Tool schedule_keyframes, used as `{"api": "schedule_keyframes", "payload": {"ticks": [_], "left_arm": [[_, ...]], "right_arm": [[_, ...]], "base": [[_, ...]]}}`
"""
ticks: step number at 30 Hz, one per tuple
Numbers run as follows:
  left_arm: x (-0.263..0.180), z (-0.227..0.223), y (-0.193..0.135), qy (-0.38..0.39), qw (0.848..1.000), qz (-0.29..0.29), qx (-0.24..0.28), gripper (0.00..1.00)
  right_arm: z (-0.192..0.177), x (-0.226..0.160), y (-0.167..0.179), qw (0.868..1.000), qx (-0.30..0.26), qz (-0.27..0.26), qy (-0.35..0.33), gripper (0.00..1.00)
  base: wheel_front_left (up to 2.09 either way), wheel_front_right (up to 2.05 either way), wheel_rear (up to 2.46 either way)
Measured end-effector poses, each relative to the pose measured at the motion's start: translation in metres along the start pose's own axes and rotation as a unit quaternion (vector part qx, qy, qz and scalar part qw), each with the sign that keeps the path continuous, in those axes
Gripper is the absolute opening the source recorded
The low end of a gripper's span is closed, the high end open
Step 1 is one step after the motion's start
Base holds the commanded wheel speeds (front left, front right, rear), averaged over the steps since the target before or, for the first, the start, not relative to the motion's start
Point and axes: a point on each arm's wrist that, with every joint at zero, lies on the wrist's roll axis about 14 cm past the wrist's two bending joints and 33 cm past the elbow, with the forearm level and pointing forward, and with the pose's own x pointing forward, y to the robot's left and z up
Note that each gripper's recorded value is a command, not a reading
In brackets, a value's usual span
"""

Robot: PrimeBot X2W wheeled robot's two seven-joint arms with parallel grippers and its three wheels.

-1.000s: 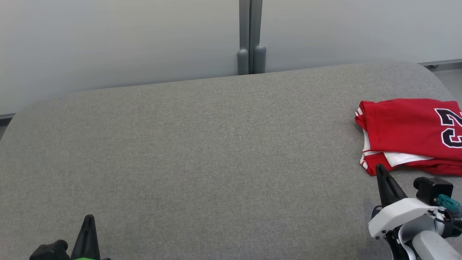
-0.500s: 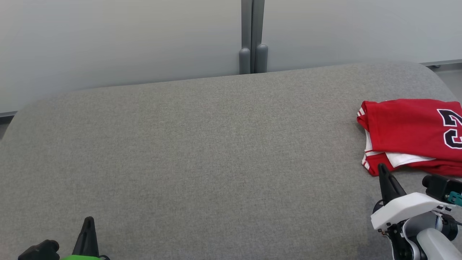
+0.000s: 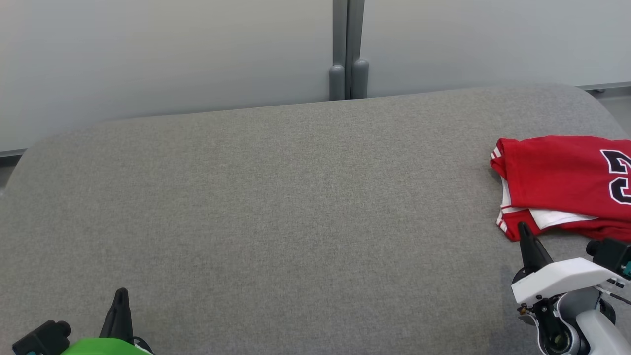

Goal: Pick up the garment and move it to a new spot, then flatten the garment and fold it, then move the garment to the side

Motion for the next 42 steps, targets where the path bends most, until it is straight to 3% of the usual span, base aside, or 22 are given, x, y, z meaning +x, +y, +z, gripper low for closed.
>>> {"api": "schedule_keyframes", "payload": {"ticks": [18,42], "left_arm": [[0.007,0.000,-0.003,0.015,0.992,-0.003,-0.124,0.00],[0.018,0.008,-0.012,0.021,0.962,-0.024,-0.272,0.00]], "right_arm": [[0.002,0.005,-0.002,0.992,0.127,-0.007,0.008,0.00],[0.010,0.013,0.004,0.956,0.293,0.005,0.002,0.00]], "base": [[0.00,0.00,0.00],[0.00,0.00,0.00]]}}
